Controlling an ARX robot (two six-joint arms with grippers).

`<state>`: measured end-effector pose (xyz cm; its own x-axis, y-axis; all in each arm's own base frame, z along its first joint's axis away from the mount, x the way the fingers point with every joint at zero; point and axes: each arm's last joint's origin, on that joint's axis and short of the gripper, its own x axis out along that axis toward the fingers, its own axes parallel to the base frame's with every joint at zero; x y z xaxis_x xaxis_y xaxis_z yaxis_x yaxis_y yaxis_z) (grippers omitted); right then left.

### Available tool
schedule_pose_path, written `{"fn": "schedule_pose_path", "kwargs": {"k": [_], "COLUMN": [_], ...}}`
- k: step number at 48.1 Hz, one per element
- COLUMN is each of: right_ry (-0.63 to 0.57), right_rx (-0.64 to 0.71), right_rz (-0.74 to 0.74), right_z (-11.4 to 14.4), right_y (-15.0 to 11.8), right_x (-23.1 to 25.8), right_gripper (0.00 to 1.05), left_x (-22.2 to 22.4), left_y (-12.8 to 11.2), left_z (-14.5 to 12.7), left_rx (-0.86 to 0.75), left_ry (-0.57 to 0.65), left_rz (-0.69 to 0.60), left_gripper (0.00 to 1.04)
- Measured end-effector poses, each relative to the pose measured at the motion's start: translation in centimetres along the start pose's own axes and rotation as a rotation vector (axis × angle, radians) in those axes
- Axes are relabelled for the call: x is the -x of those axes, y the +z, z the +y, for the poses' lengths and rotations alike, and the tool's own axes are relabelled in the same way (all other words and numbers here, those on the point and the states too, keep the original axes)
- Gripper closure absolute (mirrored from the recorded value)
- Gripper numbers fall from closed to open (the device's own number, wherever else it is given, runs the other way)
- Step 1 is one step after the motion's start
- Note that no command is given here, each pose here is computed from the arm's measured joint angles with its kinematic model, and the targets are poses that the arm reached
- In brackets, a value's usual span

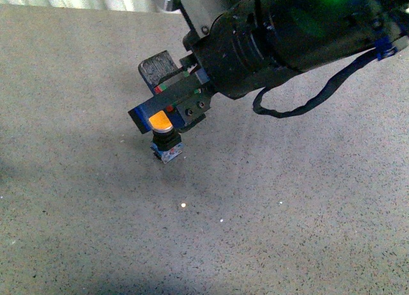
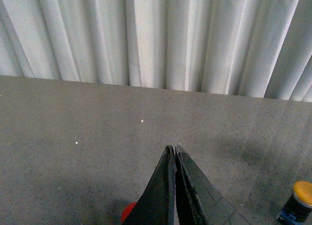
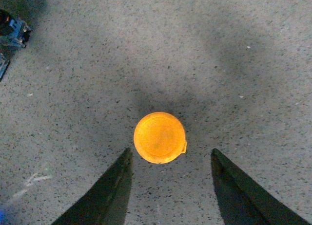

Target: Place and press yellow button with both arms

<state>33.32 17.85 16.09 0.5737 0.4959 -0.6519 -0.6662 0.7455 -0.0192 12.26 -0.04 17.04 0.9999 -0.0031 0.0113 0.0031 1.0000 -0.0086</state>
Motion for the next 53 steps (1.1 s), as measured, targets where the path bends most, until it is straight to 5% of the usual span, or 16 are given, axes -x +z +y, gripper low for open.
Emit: {"fn": "schedule_pose_path", "kwargs": {"k": [14,53], "right_ry": [0.021,0.049], "right_rx": [0.004,-0.018], "right_rz": [0.023,0.088], "right_z": [0.2,0.1], "right_y": [0.3,0.1], "right_x": [-1.7,-3.9], "right_gripper": [1.04,1.03], "left_x": [0.6,2.5], "left_y": [0.0,-0.4], "left_z": [0.0,0.0], "left_rx": [0.000,-0.001], "left_ry": [0.000,0.001], "left_rz": [-0.002,0.016], "left_gripper": [1.03,1.03]}}
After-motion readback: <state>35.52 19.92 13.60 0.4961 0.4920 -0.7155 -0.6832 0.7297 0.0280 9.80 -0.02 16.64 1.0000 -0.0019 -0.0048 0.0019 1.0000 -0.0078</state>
